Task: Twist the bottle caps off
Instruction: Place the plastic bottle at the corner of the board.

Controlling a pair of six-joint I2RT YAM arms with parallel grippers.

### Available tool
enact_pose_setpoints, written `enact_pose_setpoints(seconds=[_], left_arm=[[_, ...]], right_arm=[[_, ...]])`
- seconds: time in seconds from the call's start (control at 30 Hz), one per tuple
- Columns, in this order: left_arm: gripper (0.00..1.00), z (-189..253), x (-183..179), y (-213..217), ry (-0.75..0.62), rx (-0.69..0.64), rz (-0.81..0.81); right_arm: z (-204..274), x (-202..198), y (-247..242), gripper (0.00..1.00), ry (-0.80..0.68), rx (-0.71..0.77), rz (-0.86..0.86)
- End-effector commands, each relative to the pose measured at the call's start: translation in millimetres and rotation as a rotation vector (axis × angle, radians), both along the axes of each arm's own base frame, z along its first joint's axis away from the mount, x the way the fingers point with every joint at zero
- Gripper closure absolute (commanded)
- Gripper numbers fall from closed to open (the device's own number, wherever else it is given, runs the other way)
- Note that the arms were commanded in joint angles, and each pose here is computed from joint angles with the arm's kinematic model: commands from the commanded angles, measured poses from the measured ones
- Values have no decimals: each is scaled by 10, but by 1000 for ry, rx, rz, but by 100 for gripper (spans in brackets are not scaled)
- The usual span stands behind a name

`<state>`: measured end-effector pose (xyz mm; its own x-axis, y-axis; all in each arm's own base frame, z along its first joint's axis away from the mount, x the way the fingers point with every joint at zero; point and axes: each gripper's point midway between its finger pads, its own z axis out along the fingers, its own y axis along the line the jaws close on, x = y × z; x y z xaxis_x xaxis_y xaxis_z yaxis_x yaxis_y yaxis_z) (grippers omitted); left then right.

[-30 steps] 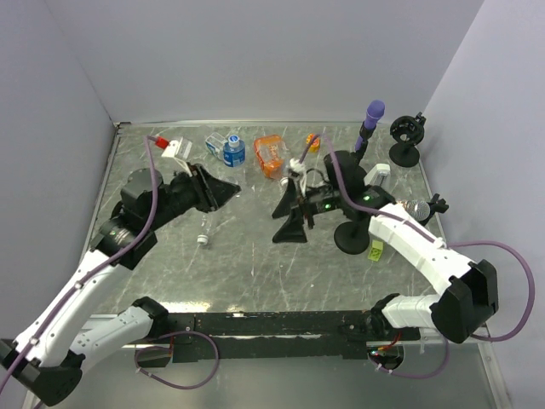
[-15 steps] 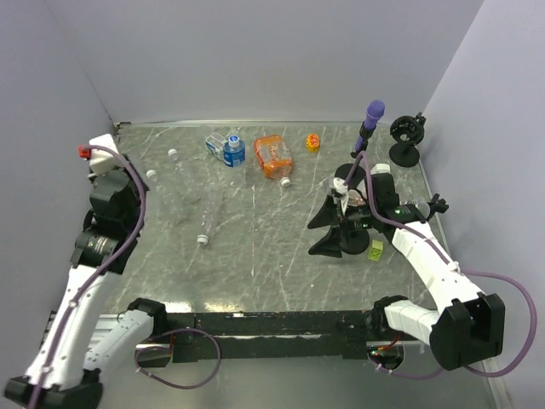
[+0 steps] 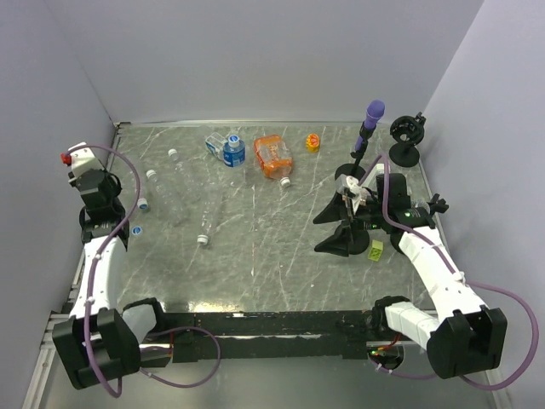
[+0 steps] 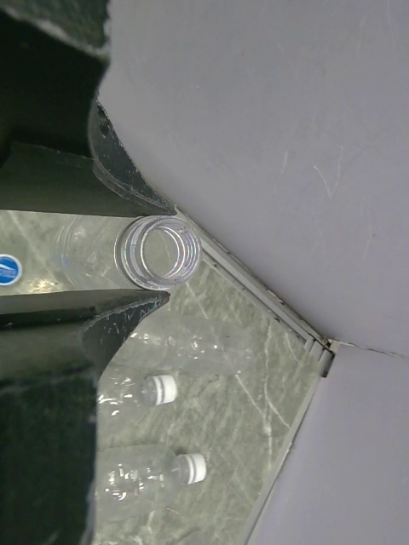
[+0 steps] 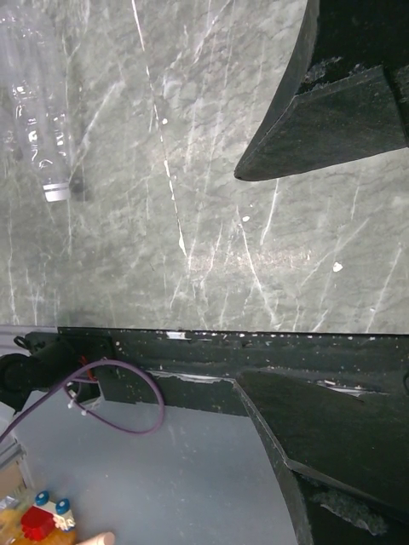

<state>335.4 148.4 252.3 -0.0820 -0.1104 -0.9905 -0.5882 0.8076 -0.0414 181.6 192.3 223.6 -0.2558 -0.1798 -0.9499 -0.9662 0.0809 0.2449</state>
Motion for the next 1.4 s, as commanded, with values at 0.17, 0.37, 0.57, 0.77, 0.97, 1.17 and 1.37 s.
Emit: enact_pose_setpoints(seconds=[0.17,0.37,0.57,0.77,0.97,1.17,1.37], left_arm=[[97,-44,267,71,-113,-19,-95],[94,-247,349,129,-62,-43,-93],[78,-323,340,126,-20,-40,-100],[60,-423,279,139,23,-29,-92],[41,-366,239,144,15,-24,-82],[28,-288,226,158,9,-33,-64],[18,-166,217,170,6,-35,-56]], right_arm=[[90,-9,9,1,-57,47,39],[78,13,-5,1,-48,48,32],[70,17,-4,1,-35,52,35],[61,27,-9,1,-24,55,33],[62,30,-9,1,-21,58,34],[66,32,-14,1,-21,61,33],[76,23,-16,1,-22,64,35]])
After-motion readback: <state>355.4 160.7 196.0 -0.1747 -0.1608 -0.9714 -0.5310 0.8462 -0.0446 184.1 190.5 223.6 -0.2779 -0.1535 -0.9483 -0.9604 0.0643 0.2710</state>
